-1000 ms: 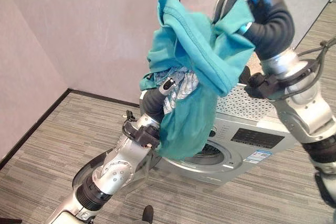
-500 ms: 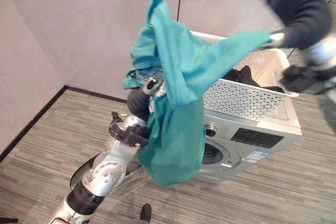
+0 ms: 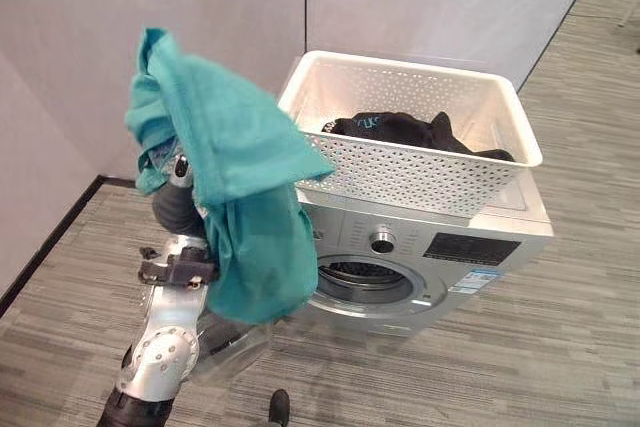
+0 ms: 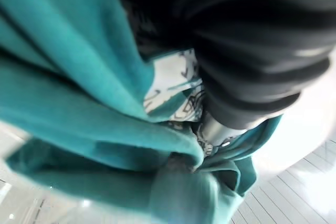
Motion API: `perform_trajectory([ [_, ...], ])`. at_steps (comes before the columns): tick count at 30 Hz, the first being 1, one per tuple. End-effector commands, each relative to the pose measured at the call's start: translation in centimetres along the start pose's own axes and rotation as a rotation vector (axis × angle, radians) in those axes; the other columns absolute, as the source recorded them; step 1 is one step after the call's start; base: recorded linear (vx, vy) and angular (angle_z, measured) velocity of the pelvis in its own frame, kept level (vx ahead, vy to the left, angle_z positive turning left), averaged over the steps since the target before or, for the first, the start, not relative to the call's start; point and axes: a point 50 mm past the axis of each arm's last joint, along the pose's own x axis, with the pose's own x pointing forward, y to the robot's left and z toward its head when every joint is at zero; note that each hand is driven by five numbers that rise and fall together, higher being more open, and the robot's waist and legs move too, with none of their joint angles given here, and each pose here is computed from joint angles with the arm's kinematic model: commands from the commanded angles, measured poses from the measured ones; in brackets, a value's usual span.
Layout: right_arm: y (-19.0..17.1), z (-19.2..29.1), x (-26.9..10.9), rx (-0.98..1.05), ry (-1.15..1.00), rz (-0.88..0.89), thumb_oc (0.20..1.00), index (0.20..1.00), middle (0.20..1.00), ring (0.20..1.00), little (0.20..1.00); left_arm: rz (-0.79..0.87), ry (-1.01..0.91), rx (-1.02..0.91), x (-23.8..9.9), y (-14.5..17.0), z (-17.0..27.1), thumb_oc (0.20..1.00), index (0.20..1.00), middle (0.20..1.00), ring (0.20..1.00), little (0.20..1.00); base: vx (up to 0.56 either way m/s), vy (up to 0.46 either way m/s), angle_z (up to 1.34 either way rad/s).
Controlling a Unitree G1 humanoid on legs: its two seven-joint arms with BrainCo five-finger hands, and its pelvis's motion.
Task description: Grab the laundry basket,head to the washer,open it,put in the laundry and shut it.
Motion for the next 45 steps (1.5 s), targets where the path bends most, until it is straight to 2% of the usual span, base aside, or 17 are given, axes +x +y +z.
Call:
perform_trajectory([
  [1, -1.4, -0.3, 0.3, 0.001, 0.0, -0.066, 1.0, 1.0, 1.0, 1.0, 1.0, -0.117, -0.017, -0.021, -0.3, -1.5, 0.8, 0.2, 0.2, 0.2, 0.2, 0.2, -0.04, -0.095, -0.07],
  [6, -5.4, -3.3, -1.8, -0.087, 0.181, -0.222, 1.0, 1.0, 1.0, 1.0, 1.0, -0.072, 0.072, -0.026, -2.0, -0.9, 0.5, 0.2, 0.2, 0.2, 0.2, 0.2, -0.02, -0.104, 0.0],
  [8, -7.3, -5.6, -3.6, -0.155, 0.33, -0.3, 1.0, 1.0, 1.0, 1.0, 1.0, -0.032, 0.142, -0.049, -3.0, -0.4, -0.2, 0.2, 0.2, 0.2, 0.2, 0.2, -0.07, -0.116, 0.09],
  [13, -9.0, -8.1, -5.6, -0.251, 0.506, -0.359, 1.0, 1.0, 1.0, 1.0, 1.0, 0.033, 0.248, -0.1, -4.7, 0.1, -1.5, 0.2, 0.2, 0.2, 0.2, 0.2, -0.09, -0.089, 0.12],
  [15, -8.9, -10.9, -8.4, -0.191, 0.652, -0.435, 1.0, 1.0, 1.0, 1.0, 1.0, 0.144, 0.493, -0.181, -8.0, 0.8, -4.2, 0.2, 0.2, 0.2, 0.2, 0.2, -0.14, -0.094, 0.12],
  [17, -8.7, -11.4, -8.9, -0.173, 0.678, -0.44, 1.0, 1.0, 1.0, 1.0, 1.0, 0.175, 0.548, -0.199, -9.0, 1.0, -4.7, 0.2, 0.2, 0.2, 0.2, 0.2, -0.07, -0.033, 0.0],
  [22, -5.1, -13.3, -12.0, -0.075, 0.772, -0.386, 1.0, 1.0, 1.0, 1.0, 1.0, 0.342, 0.813, -0.265, -13.8, 2.5, -7.7, 0.2, 0.2, 0.2, 0.2, 0.2, -0.08, -0.013, -0.02],
  [25, -3.6, -13.7, -13.2, -0.038, 0.807, -0.361, 1.0, 1.0, 1.0, 1.0, 1.0, 0.381, 0.855, -0.26, -14.7, 3.2, -8.7, 0.2, 0.2, 0.2, 0.2, 0.2, -0.06, 0.021, -0.05],
  [28, -0.2, -14.6, -16.1, 0.059, 0.893, -0.316, 1.0, 1.0, 1.0, 1.0, 1.0, 0.445, 0.889, -0.205, -15.4, 4.6, -10.0, 0.2, 0.2, 0.2, 0.2, 0.2, -0.09, 0.07, -0.16],
  [35, 5.6, -15.0, -22.9, 0.233, 1.151, -0.153, 1.0, 1.0, 1.0, 1.0, 1.0, 0.454, 0.816, -0.168, -13.6, 5.4, -10.3, 0.2, 0.2, 0.2, 0.2, 0.2, -0.03, 0.082, -0.22],
  [38, 8.5, -14.8, -27.4, 0.366, 1.326, -0.112, 1.0, 1.0, 1.0, 1.0, 1.0, 0.454, 0.804, -0.148, -13.0, 5.8, -10.5, 0.2, 0.2, 0.2, 0.2, 0.2, 0.05, 0.15, 0.02],
  [41, 11.1, -14.3, -30.5, 0.443, 1.467, 0.036, 1.0, 1.0, 1.0, 1.0, 1.0, 0.432, 0.783, -0.111, -12.0, 6.2, -10.4, 0.2, 0.2, 0.2, 0.2, 0.2, -0.02, 0.239, -0.21],
  [45, 12.8, -14.2, -31.2, 0.507, 1.51, 0.096, 1.0, 1.0, 1.0, 1.0, 1.0, 0.398, 0.784, -0.138, -11.0, 5.8, -11.1, 0.2, 0.2, 0.2, 0.2, 0.2, 0.02, 0.042, 0.0],
])
